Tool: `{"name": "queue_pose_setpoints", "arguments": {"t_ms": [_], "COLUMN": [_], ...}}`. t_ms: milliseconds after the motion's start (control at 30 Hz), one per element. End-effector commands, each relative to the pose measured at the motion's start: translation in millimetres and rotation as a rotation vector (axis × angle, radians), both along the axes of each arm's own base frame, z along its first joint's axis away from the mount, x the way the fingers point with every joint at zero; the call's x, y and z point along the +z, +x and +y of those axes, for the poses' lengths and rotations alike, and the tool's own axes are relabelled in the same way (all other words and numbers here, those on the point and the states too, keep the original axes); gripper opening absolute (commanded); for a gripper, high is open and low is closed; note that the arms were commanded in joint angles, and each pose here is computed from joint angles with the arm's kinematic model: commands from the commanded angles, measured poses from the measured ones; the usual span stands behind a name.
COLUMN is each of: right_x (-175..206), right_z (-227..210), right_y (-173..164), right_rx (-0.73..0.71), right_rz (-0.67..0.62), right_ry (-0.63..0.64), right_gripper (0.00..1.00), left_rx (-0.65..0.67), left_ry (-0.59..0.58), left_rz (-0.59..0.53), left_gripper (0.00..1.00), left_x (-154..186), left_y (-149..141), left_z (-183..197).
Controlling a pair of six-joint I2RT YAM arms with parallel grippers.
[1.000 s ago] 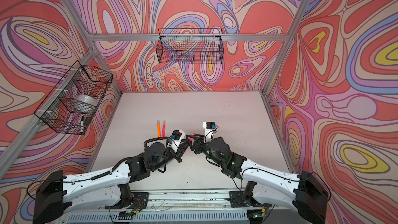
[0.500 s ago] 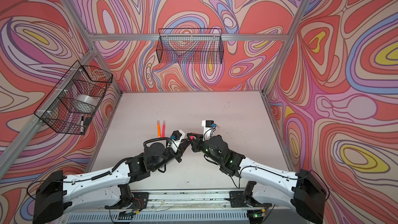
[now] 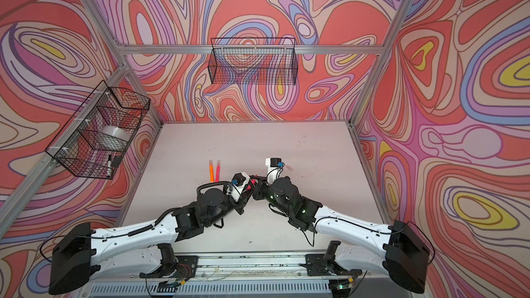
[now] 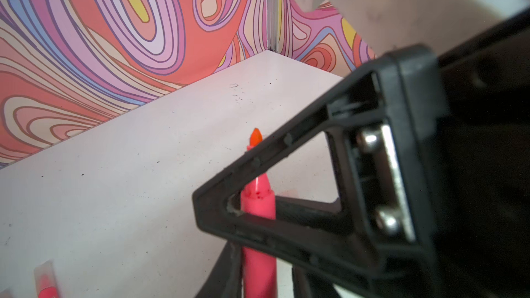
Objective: Insert pens into pen caps
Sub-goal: Pick up the pen from the bottom-center of the table, then pick up the pen cap from the center of the table.
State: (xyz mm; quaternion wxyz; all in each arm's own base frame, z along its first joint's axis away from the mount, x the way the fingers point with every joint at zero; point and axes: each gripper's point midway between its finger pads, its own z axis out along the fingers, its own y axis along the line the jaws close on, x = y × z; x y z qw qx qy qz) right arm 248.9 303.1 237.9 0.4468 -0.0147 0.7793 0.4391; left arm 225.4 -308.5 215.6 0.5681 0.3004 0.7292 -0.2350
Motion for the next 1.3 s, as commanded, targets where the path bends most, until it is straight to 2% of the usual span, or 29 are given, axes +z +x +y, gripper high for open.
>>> {"name": "queue_pose_setpoints", "arguments": {"t_ms": [0, 133, 200, 233, 333, 367, 467, 567, 667, 800, 933, 1267], "right_x": [9, 4, 1, 0, -1, -1, -4, -11, -26, -48, -70, -125], "right_z": [6, 5, 4, 4, 2, 0, -10, -29, -58, -97, -114, -129], "right_y": [1, 3, 3, 3, 3, 3, 3, 2, 5, 15, 36, 99], "right_rx": [0.012, -0.001, -0.006, -0.006, -0.008, -0.013, -0.041, -0.098, -0.211, -0.383, -0.465, -0.479], "right_rz": [-0.01, 0.002, 0.005, 0.004, -0.006, -0.008, -0.005, 0.012, 0.032, 0.063, 0.129, 0.288], "right_ry": [0.017, 0.006, 0.001, -0.004, -0.021, -0.032, -0.071, -0.123, -0.212, -0.403, -0.523, -0.47], "right_gripper": [0.0, 0.0, 0.0, 0.08, 0.48, 0.57, 0.71, 0.74, 0.76, 0.77, 0.8, 0.83], "left_rx": [0.0, -0.002, 0.011, 0.023, 0.062, 0.077, 0.14, 0.223, 0.265, 0.23, 0.204, 0.143], "left_ry": [-0.011, -0.013, -0.01, -0.009, -0.021, -0.037, -0.109, -0.175, -0.197, -0.23, -0.214, -0.211], "left_rz": [-0.032, -0.03, -0.025, -0.023, -0.006, 0.016, 0.112, 0.2, 0.231, 0.211, 0.232, 0.265], "left_gripper": [0.26, 0.13, 0.03, 0.0, 0.0, 0.0, 0.0, 0.0, 0.0, 0.0, 0.0, 0.0], "left_x": [14, 16, 18, 18, 13, 10, 0, -12, -26, -30, -36, -49], "left_y": [3, 4, 6, 8, 16, 21, 40, 59, 61, 51, 49, 46], "left_z": [-4, -4, -3, -1, 7, 11, 34, 64, 85, 87, 82, 70]}}
